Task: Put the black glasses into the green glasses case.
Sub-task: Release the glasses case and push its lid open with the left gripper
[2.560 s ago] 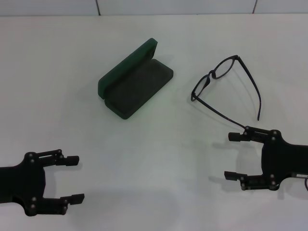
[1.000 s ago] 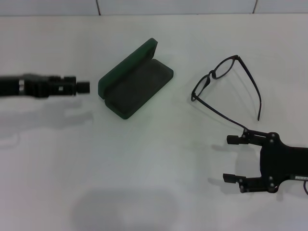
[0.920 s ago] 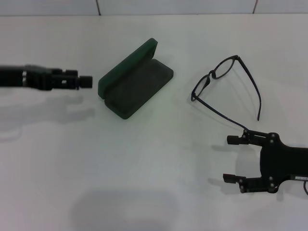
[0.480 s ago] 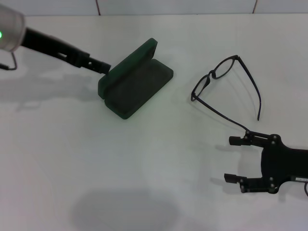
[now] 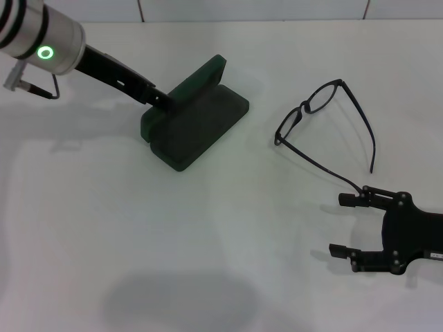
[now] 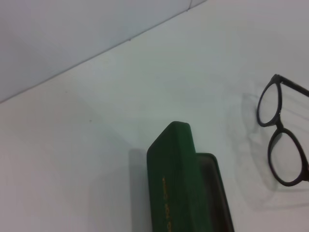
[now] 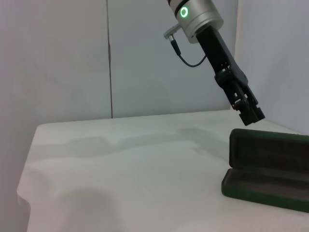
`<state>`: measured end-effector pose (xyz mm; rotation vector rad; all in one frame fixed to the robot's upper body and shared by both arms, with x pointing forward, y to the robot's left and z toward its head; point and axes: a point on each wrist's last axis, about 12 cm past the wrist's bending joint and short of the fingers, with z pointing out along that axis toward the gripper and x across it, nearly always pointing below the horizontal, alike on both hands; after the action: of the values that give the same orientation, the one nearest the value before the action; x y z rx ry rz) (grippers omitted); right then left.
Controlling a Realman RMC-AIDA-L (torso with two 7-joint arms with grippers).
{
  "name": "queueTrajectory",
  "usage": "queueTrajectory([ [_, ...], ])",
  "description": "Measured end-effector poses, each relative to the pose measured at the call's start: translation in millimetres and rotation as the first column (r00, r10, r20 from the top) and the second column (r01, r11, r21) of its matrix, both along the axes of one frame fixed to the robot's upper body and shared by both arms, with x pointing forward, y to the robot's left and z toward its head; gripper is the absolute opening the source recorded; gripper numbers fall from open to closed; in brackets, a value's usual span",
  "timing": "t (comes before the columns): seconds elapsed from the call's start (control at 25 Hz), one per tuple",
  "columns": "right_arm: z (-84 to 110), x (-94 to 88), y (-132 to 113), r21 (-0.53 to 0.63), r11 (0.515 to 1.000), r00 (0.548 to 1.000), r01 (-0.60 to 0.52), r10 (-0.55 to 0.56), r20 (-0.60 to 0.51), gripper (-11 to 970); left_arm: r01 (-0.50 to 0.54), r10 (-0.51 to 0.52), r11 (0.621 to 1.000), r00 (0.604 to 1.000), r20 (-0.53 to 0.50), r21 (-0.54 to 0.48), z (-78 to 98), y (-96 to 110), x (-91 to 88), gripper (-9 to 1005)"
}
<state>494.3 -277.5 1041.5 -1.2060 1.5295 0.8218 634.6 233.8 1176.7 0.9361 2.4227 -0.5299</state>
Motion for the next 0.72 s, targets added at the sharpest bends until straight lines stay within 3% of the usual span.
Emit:
queueTrajectory([
  [0.64, 0.7, 1.0, -0.2, 0.0, 1.0, 1.0, 0.0, 0.0, 0.002, 817, 0.008, -0.011, 0.995, 0.999, 0.03, 0.102, -18.6, -12.5, 3.0, 798],
  [0.72, 0.7, 1.0, -0.2, 0.0, 1.0, 1.0, 0.0, 0.0, 0.002, 817, 0.01, -0.013, 0.994, 0.999, 0.031, 0.105, -19.2, -12.5, 3.0, 753],
])
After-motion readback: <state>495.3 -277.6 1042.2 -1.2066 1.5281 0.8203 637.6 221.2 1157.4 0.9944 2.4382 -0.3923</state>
